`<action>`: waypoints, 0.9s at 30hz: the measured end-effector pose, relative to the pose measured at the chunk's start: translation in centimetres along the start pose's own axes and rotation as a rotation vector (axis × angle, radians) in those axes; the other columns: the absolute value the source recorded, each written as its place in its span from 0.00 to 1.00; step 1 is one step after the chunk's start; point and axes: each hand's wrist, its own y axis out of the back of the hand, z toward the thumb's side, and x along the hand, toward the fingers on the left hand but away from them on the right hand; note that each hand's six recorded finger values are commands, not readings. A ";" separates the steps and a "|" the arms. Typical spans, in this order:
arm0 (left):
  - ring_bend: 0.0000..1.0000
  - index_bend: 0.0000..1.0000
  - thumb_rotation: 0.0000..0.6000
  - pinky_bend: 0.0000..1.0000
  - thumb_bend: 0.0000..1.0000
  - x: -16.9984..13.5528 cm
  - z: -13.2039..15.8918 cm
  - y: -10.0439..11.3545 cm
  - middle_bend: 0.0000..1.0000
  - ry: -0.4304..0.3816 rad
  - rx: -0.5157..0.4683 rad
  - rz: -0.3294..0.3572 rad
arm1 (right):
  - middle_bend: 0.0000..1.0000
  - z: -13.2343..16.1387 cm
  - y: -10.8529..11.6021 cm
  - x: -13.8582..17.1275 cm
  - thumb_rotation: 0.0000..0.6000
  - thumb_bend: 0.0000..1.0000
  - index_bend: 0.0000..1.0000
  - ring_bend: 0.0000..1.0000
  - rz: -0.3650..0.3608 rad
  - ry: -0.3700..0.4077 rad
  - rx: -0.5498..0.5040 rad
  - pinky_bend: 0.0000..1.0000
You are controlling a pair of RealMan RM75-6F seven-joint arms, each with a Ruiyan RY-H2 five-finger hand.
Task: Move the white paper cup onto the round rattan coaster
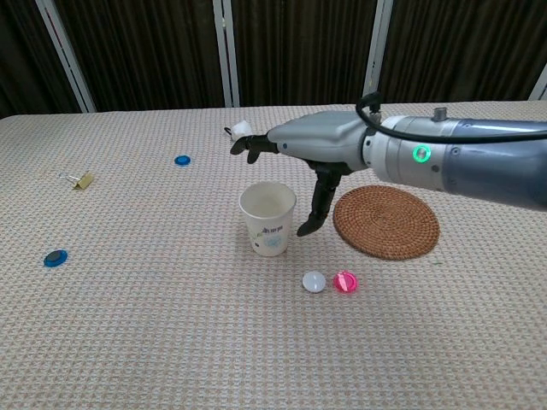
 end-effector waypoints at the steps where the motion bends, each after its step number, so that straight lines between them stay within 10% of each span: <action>1: 0.00 0.00 1.00 0.00 0.00 0.0 0.0 0.0 0.00 0.000 0.001 -0.001 | 0.14 0.1 -0.3 -0.3 1.00 0.06 0.07 0.08 0.005 -0.008 0.001 0.09; 13: 0.00 0.00 1.00 0.00 0.00 0.2 -0.1 -0.2 0.00 -0.001 0.001 -0.010 | 0.41 -0.1 -2.2 -1.9 1.00 0.19 0.33 0.33 0.039 -0.079 0.002 0.13; 27: 0.00 0.00 1.00 0.00 0.00 0.3 0.0 -0.6 0.00 -0.002 0.001 -0.023 | 0.43 -2.8 1.0 -0.8 1.00 0.22 0.35 0.33 -0.048 -0.156 -0.203 0.14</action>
